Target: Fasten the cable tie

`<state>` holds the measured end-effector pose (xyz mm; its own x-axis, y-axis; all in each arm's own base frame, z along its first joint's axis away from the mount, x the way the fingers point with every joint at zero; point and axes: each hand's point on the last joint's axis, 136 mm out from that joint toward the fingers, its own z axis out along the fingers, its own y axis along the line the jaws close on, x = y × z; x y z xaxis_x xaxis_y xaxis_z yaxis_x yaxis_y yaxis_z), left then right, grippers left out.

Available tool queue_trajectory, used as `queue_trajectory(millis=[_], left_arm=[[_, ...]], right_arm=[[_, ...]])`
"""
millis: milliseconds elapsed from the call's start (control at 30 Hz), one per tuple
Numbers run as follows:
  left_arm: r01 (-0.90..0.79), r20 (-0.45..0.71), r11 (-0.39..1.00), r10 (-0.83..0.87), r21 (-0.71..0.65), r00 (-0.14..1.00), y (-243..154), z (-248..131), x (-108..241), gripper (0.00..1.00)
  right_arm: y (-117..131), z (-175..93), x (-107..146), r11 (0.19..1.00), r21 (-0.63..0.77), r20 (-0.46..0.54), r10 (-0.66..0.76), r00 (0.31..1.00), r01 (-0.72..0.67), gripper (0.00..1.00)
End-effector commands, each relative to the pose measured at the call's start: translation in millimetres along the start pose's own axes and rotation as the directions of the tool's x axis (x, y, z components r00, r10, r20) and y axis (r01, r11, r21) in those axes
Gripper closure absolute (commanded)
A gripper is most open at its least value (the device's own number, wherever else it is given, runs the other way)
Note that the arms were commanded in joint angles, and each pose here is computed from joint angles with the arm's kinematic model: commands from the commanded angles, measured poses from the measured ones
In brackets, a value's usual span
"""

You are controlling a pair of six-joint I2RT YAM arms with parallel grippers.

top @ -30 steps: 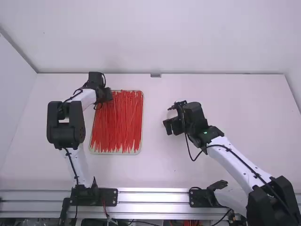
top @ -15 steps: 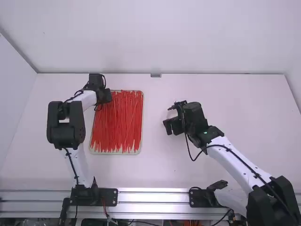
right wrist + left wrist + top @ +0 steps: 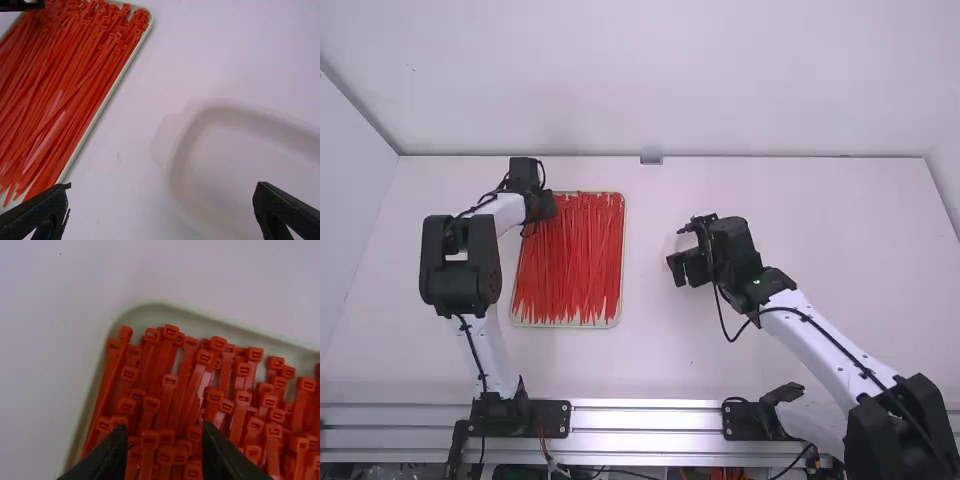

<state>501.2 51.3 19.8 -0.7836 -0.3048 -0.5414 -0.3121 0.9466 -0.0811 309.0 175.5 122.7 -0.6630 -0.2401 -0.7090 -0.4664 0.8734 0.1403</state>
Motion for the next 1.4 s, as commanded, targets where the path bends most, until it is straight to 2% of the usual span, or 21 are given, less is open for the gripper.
queue_trajectory(millis=[0,333,600,1167,1367], left_arm=[[-0.009,-0.006,1.0,0.009,-0.016,1.0,0.1,2.5,4.5,0.63],[-0.006,0.014,1.0,0.007,-0.021,1.0,0.7,2.4,-0.3,0.62],[-0.007,0.009,1.0,0.007,-0.023,1.0,1.1,3.9,1.6,0.51],[0.006,-0.002,1.0,-0.006,-0.023,1.0,0.5,15.4,5.3,0.56],[0.006,0.002,1.0,-0.006,-0.022,1.0,0.2,15.4,4.4,0.62]], right_arm=[[1.3,-4.0,-7.9,1.0,-0.001,0.02,-0.003,1.0,0.003,0.01],[1.3,-4.0,-7.8,1.0,-0.001,0.02,-0.003,1.0,0.003,0.01],[1.3,-3.9,-7.4,1.0,-0.002,0.018,-0.002,1.0,0.002,0.01],[1.0,-3.9,-3.0,1.0,0.0,0.001,0.0,1.0,0.0,0.02],[0.8,-3.9,-2.9,1.0,0.001,0.0,0.0,1.0,0.0,0.01]])
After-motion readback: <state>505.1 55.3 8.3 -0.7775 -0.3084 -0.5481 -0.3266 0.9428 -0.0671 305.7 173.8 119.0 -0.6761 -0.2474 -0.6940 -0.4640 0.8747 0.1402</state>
